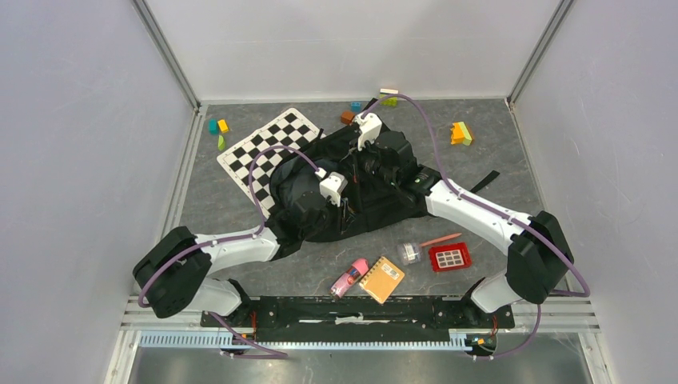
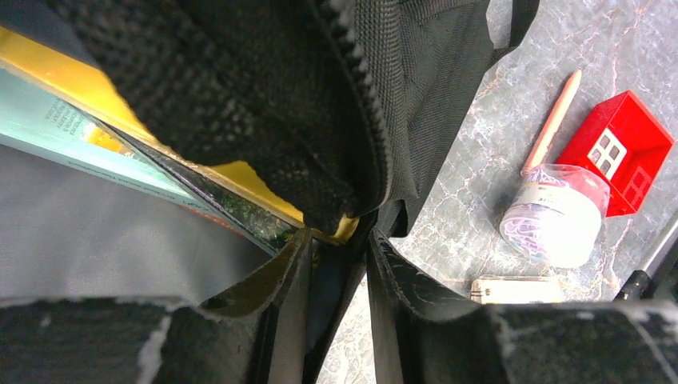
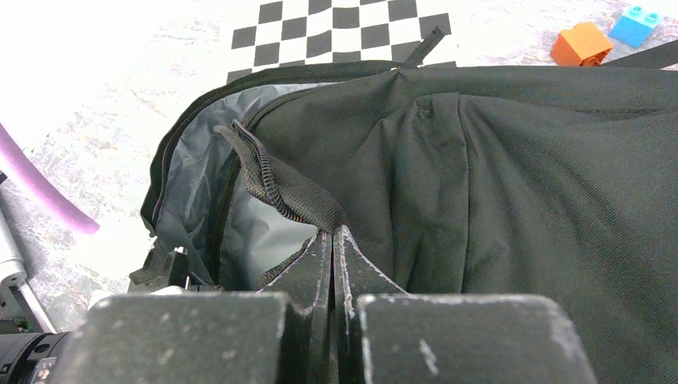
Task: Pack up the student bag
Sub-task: Zip the student bag at the center of the board.
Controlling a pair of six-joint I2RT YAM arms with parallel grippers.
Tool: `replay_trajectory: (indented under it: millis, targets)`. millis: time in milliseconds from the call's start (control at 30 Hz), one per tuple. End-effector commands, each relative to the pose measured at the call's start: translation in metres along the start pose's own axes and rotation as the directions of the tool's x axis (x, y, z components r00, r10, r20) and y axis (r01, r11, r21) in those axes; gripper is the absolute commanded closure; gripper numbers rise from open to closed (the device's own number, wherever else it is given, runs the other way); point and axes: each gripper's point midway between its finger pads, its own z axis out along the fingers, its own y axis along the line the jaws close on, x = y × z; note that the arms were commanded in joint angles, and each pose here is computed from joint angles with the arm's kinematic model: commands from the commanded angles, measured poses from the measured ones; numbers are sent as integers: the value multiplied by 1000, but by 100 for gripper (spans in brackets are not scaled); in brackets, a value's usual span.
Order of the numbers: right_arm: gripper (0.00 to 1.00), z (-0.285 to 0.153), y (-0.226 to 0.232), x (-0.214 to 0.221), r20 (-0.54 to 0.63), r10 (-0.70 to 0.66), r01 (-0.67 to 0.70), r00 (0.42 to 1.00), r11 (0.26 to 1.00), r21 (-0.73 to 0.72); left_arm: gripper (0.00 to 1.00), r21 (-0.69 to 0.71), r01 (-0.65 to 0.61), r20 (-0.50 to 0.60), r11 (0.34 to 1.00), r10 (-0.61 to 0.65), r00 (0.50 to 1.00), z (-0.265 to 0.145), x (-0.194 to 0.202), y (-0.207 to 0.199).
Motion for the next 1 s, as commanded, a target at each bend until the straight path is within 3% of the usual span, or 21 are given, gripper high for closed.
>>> replay_trajectory:
  millis: [0,200,267,433,533,800,967]
  targets:
    - [100,-4,0,-9,38,3,-3,999,1000,10,62,66,4,95,998,-10,995,1,-29,-18]
    - [100,-3,-1,-6,32,3,-3,999,1000,11,57,82,-5,106,997,-4,994,0,-34,-21]
    - [100,-3,-1,-7,32,2,-3,999,1000,11,63,83,-7,108,996,-2,994,1,-35,-22]
    - [100,-3,-2,-4,24,4,-4,1000,1000,15,89,77,-11,110,997,3,994,-3,-34,-20]
    - [100,-3,-3,-1,18,1,-2,1000,1000,18,98,69,-11,117,998,3,993,-9,-34,-18]
    - [100,-7,-15,5,15,-1,0,1000,996,85,98,21,21,110,1000,-23,994,-29,-22,-5]
    - [100,-11,-26,7,5,-18,17,1000,990,141,98,-81,49,96,995,-41,995,-47,-11,17]
